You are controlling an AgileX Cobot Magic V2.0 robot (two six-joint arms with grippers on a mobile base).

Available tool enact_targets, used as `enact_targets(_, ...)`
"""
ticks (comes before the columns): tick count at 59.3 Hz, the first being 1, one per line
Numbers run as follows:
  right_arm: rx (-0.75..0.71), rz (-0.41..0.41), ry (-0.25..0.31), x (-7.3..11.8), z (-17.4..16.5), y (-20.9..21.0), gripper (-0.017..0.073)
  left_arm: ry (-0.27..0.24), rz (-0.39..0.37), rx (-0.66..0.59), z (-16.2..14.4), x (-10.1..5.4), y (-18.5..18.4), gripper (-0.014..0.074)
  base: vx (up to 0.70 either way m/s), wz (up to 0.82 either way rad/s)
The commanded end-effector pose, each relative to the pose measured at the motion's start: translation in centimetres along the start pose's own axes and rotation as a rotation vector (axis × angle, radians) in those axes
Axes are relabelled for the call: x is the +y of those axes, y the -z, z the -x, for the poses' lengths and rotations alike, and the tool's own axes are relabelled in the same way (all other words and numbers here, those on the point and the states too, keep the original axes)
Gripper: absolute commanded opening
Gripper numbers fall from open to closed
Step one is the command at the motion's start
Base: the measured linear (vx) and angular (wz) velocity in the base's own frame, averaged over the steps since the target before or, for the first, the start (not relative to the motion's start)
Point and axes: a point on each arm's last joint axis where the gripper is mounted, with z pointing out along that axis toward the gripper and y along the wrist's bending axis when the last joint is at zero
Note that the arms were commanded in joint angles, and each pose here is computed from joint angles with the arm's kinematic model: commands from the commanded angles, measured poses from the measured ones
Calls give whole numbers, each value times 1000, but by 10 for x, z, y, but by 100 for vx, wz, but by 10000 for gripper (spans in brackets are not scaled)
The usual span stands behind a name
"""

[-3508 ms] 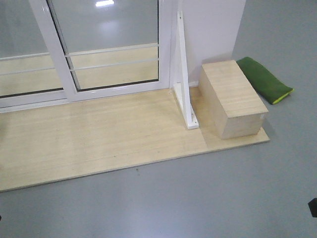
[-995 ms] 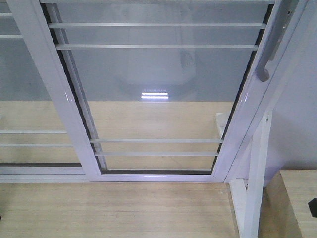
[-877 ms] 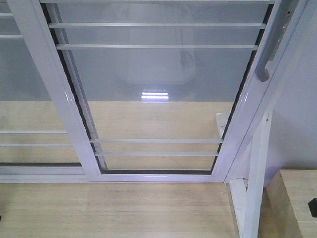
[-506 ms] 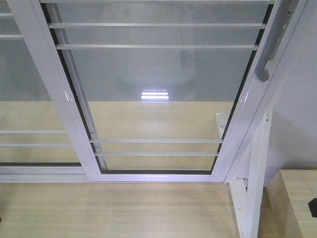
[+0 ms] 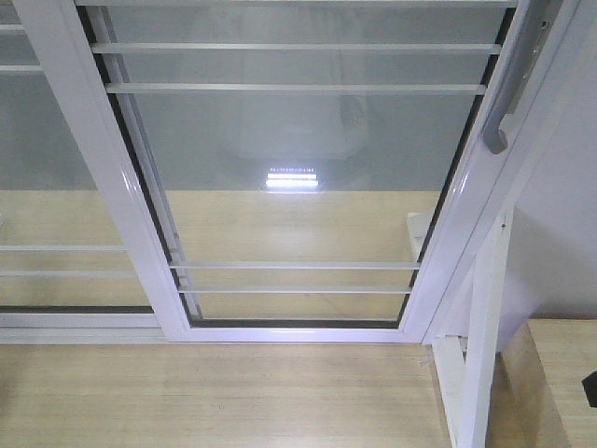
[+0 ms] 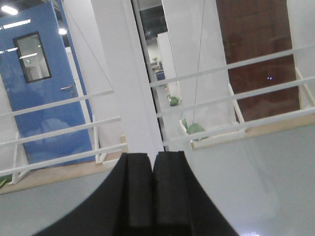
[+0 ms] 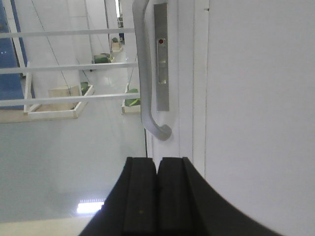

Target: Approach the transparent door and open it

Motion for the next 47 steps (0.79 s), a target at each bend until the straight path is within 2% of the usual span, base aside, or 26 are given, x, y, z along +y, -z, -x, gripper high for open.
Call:
enact_targets(1, -164, -4, 0, 0, 13, 2, -8, 105, -10, -203, 13, -1, 3, -6, 0, 0)
enact_targets(6, -227, -3, 10, 0, 29, 5, -8, 184, -30, -321, 24, -1, 6, -6, 0, 0)
enact_targets(13, -293, -2, 39, 2, 60, 13, -6, 204, -53, -375, 44, 1, 7, -6, 0, 0)
enact_targets(20, -317, -4, 77, 4, 94, 18, -4, 220, -29, -316, 72, 8, 5, -6, 0, 0)
enact_targets(27, -329, -3, 73, 5, 130, 12, -4, 230, 1, -206, 102, 16, -7, -6, 0, 0)
enact_targets(34, -291, -5, 73, 6, 155, -10, -4, 231, 5, -164, 128, 22, -28, -6, 0, 0)
enact_targets(38, -249, -7, 73, 6, 158, -27, -4, 231, 3, -142, 137, 23, -42, -6, 0, 0)
enact_targets(47, -128, -11, 71, 5, 143, -62, -4, 234, -9, -77, 130, 22, -67, -6, 0, 0)
